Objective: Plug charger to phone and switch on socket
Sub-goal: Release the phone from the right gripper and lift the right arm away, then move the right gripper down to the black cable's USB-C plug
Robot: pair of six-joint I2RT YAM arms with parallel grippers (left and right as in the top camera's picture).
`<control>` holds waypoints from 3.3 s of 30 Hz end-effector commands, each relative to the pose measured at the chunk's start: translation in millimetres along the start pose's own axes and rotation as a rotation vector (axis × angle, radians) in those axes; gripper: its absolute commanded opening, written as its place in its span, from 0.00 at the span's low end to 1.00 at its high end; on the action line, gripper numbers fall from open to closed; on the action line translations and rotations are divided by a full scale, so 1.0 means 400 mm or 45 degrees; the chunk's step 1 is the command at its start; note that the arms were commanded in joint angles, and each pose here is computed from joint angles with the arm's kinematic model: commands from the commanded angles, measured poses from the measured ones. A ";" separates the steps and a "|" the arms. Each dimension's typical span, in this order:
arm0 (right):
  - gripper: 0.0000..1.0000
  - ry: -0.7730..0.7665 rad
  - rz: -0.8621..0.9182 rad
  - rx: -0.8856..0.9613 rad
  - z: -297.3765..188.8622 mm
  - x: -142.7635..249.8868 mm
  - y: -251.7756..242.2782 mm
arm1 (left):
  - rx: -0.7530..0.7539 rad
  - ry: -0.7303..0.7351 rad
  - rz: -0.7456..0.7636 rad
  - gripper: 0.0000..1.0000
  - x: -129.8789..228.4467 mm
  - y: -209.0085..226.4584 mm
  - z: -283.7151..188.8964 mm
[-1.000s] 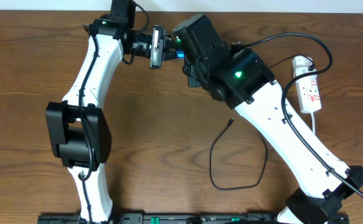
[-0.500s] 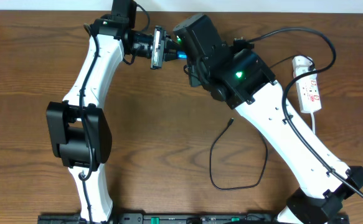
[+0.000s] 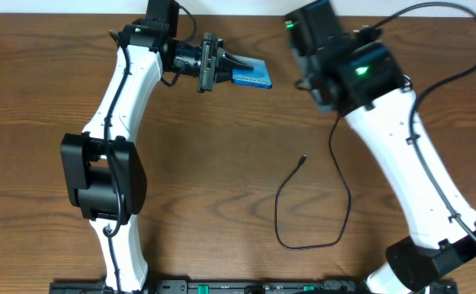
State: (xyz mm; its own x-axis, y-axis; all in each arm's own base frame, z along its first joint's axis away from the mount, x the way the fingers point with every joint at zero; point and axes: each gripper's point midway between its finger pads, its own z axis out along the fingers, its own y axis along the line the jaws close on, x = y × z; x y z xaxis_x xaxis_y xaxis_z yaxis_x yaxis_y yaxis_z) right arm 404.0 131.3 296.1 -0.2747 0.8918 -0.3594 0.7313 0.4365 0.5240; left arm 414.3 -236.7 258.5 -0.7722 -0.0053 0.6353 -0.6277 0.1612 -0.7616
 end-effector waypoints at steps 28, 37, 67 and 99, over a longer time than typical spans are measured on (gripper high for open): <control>0.86 0.475 -0.716 0.453 0.226 0.085 -0.374 | 0.052 0.094 0.011 0.07 0.069 -0.040 -0.008; 0.64 0.675 -0.697 0.408 0.289 0.197 -0.453 | 0.052 0.093 0.012 0.07 0.069 -0.040 -0.008; 0.41 0.717 -0.515 0.335 0.397 0.334 -0.555 | 0.052 0.093 0.013 0.07 0.069 -0.040 -0.008; 0.36 0.647 -0.511 0.401 0.415 0.343 -0.576 | 0.052 0.093 0.013 0.07 0.069 -0.040 -0.008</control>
State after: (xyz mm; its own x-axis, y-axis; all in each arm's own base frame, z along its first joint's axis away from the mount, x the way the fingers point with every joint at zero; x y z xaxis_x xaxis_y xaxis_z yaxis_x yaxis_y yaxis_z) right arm 304.0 137.4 4.0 -0.7681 0.6398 -0.0279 0.6262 0.7594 0.1764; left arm 412.0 -237.0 263.3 -0.7455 0.0166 0.6663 -0.6571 0.1483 -0.7390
